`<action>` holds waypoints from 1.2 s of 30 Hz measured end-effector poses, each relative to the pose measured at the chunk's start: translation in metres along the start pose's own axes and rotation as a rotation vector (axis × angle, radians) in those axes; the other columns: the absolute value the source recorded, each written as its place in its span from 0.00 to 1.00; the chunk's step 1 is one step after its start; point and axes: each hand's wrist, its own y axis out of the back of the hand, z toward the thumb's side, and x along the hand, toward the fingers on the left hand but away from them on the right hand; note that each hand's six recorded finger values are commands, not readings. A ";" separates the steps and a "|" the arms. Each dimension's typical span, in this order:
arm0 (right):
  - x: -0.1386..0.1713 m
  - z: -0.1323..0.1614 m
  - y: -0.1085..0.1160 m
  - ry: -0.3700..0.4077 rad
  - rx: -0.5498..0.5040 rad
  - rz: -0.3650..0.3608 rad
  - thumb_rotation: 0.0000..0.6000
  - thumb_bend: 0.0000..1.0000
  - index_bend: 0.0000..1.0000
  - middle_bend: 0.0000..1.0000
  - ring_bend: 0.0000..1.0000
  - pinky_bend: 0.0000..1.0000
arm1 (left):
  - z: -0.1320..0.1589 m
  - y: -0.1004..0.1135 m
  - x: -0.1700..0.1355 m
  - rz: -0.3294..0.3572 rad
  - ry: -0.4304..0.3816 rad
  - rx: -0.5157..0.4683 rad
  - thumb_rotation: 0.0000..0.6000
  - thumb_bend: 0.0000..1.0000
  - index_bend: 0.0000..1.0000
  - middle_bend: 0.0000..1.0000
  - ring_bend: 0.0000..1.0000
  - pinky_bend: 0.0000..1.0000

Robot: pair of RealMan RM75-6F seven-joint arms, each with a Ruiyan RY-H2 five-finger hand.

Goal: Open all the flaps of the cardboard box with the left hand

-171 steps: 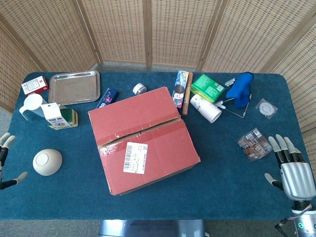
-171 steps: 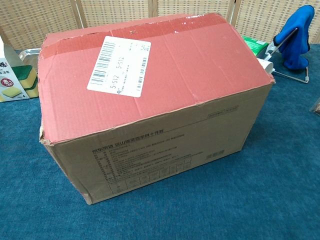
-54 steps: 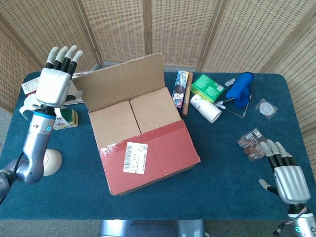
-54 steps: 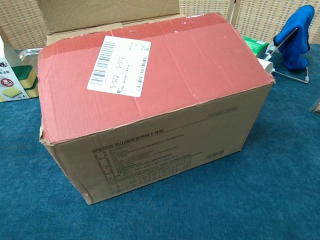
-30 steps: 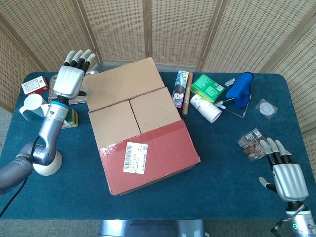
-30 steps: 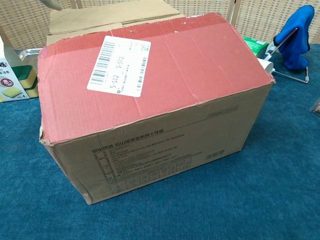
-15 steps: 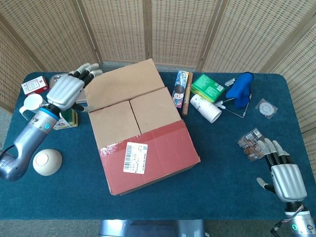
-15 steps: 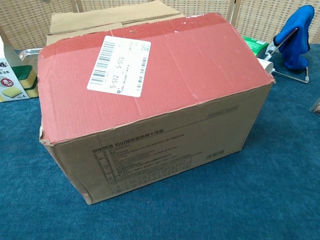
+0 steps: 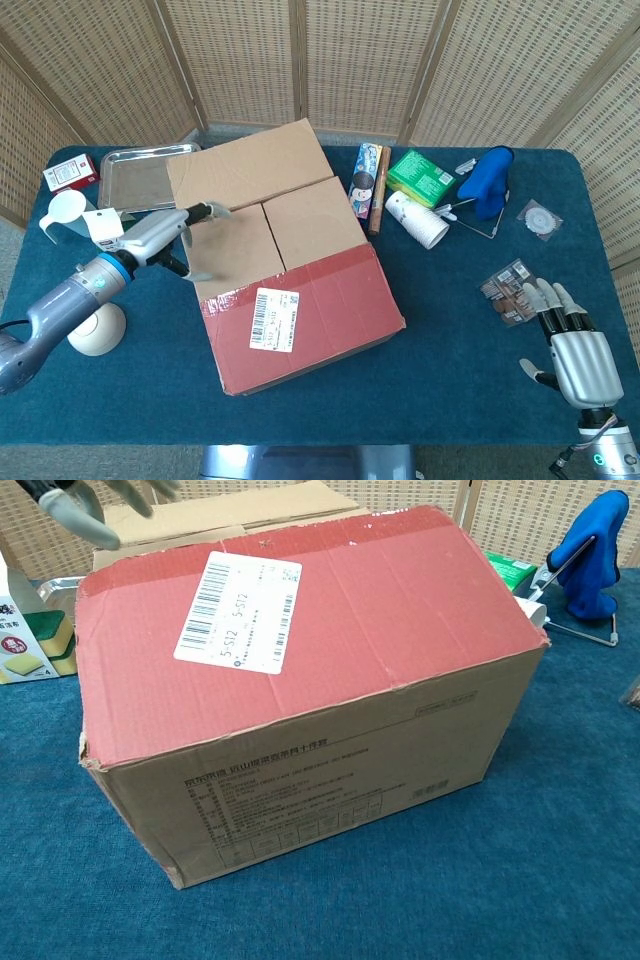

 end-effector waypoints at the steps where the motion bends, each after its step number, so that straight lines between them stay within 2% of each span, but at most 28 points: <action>1: 0.000 0.000 0.000 0.000 0.000 -0.001 1.00 0.00 0.00 0.00 0.00 0.23 | 0.002 -0.003 0.001 -0.012 -0.001 -0.027 1.00 0.48 0.17 0.16 0.23 0.50; 6: 0.000 0.000 0.001 0.001 -0.004 -0.002 1.00 0.00 0.00 0.00 0.00 0.23 | 0.011 -0.019 0.006 -0.091 -0.002 -0.160 1.00 0.48 0.16 0.13 0.23 0.51; 9: 0.001 0.000 0.002 0.002 -0.007 -0.003 1.00 0.00 0.00 0.00 0.00 0.23 | 0.015 -0.029 0.011 -0.139 -0.001 -0.177 1.00 0.48 0.16 0.14 0.21 0.49; 11: 0.001 0.000 0.002 0.002 -0.010 -0.004 1.00 0.00 0.00 0.00 0.00 0.23 | 0.016 -0.030 0.013 -0.145 -0.008 -0.163 1.00 0.48 0.16 0.14 0.18 0.47; 14: 0.001 0.000 0.003 0.004 -0.013 -0.004 1.00 0.00 0.00 0.00 0.00 0.23 | 0.015 -0.028 0.016 -0.135 -0.020 -0.120 1.00 0.48 0.16 0.12 0.14 0.42; 18: 0.002 0.001 0.003 0.007 -0.017 -0.003 1.00 0.00 0.00 0.00 0.00 0.23 | 0.015 -0.026 0.017 -0.123 -0.037 -0.058 1.00 0.48 0.16 0.12 0.13 0.38; 32: 0.002 0.001 0.004 0.011 -0.020 -0.003 1.00 0.00 0.00 0.00 0.00 0.23 | 0.029 -0.008 0.015 -0.026 -0.110 -0.088 1.00 0.48 0.16 0.11 0.11 0.31; 36: 0.002 0.002 0.003 0.013 -0.021 0.002 1.00 0.00 0.00 0.00 0.00 0.23 | 0.027 -0.007 0.016 -0.022 -0.109 -0.037 1.00 0.49 0.16 0.08 0.09 0.29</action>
